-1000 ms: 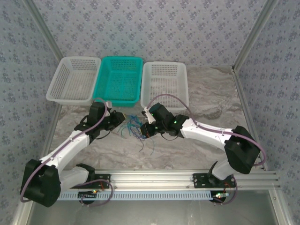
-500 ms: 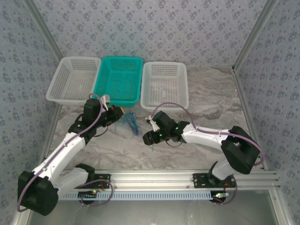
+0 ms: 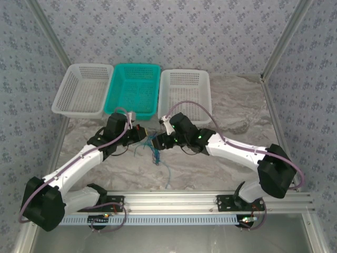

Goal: Untangle the cables

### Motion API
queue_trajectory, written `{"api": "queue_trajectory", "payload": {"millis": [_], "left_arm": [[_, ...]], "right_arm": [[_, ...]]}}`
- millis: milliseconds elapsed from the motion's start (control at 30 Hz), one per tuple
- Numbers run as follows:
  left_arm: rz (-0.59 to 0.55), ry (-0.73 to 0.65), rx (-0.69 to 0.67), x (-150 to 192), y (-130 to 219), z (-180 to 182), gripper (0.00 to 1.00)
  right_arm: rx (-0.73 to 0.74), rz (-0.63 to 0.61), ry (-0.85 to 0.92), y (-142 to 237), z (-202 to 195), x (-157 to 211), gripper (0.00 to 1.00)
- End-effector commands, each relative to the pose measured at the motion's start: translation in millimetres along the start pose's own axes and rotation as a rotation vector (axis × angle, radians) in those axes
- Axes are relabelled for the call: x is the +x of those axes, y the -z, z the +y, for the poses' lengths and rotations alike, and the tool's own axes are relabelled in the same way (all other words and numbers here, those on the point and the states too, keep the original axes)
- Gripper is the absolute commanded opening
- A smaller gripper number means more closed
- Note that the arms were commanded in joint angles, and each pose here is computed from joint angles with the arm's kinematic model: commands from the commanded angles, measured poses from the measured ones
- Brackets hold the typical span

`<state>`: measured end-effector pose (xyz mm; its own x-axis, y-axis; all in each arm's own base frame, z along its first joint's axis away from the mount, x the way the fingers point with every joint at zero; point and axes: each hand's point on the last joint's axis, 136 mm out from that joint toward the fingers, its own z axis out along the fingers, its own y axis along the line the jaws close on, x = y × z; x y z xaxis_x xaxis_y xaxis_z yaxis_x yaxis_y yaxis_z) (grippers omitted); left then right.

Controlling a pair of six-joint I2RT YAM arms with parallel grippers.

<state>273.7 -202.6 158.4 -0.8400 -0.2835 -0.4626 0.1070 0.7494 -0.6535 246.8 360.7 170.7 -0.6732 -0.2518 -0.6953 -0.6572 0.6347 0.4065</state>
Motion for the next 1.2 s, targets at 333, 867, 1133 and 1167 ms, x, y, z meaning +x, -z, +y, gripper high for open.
{"api": "queue_trajectory", "payload": {"millis": [333, 867, 1133, 1167], "left_arm": [[-0.139, 0.028, -0.111, -27, 42, 9, 0.0], [-0.213, 0.169, -0.007, -45, 68, 37, 0.0], [-0.137, 0.131, -0.013, -25, 42, 41, 0.0], [-0.129, 0.124, -0.013, -23, 41, 39, 0.0]], "right_arm": [[0.07, -0.005, -0.045, -61, -39, 5, 0.0], [0.09, 0.111, -0.2, -21, -54, 51, 0.23], [-0.084, 0.018, -0.095, -29, 24, -18, 0.42], [-0.075, -0.014, -0.012, -27, 31, -23, 0.43]]}}
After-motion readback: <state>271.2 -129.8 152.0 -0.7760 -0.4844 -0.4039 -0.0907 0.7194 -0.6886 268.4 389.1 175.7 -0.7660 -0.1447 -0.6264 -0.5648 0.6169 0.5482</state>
